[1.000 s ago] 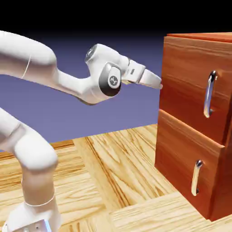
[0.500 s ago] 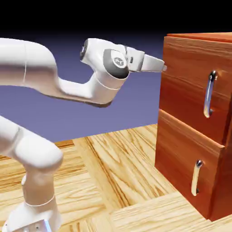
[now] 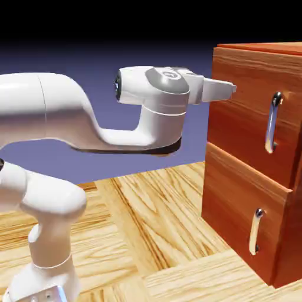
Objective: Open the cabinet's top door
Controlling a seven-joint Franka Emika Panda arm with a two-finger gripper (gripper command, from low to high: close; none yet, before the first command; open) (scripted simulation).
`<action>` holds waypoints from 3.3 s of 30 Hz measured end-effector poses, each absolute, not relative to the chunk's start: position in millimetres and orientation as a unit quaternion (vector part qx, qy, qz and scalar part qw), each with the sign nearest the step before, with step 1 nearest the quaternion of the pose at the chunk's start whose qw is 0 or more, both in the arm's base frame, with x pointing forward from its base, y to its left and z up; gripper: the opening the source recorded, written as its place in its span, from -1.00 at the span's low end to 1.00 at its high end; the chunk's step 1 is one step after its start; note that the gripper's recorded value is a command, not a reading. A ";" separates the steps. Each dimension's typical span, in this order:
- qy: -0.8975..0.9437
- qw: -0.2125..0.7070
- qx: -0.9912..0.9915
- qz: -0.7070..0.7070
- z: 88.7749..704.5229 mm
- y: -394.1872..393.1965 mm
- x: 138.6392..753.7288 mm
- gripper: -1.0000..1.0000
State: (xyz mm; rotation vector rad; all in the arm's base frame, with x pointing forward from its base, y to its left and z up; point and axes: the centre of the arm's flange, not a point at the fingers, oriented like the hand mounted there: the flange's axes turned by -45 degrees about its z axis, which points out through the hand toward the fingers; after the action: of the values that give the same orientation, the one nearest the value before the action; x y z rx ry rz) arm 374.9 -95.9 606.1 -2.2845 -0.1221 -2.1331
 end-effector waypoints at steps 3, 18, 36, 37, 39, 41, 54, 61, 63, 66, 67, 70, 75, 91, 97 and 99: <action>-0.035 0.009 -0.723 -0.690 596.2 -112.1 380.7 0.00; -0.018 0.018 -0.707 -0.707 517.3 -189.2 422.8 0.00; 0.046 -0.047 -0.706 -0.706 517.4 -157.6 412.6 -1.00; 0.053 -0.054 -0.705 -0.705 517.4 -154.0 406.8 -1.00; 0.066 -0.067 -0.704 -0.704 517.3 -146.6 395.5 -1.00; 0.079 -0.080 -0.703 -0.703 517.3 -138.6 384.4 -1.00; 0.155 -0.157 -0.690 -0.690 517.3 -83.9 325.5 -1.00; 0.189 -0.190 -0.681 -0.681 517.3 -56.1 303.7 -1.00; 0.197 -0.199 -0.679 -0.679 517.3 -48.8 298.7 -1.00; 0.209 -0.210 -0.675 -0.675 517.3 -38.2 291.9 -1.00; 0.213 -0.214 -0.674 -0.674 517.3 -34.7 289.8 -1.00; 0.222 -0.223 -0.671 -0.671 517.4 -26.4 284.7 -1.00; 0.237 -0.238 -0.666 -0.666 517.3 -11.8 277.1 -1.00; 0.308 -0.309 -0.636 -0.636 517.3 62.8 248.7 -1.00; 0.349 -0.349 -0.615 -0.615 517.3 108.5 239.9 -1.00; 0.364 -0.364 -0.606 -0.607 517.3 126.0 238.1 -1.00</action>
State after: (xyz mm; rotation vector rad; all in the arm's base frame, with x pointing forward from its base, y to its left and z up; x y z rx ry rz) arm 238.1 126.0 517.3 -2.5295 1.5167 -2.5305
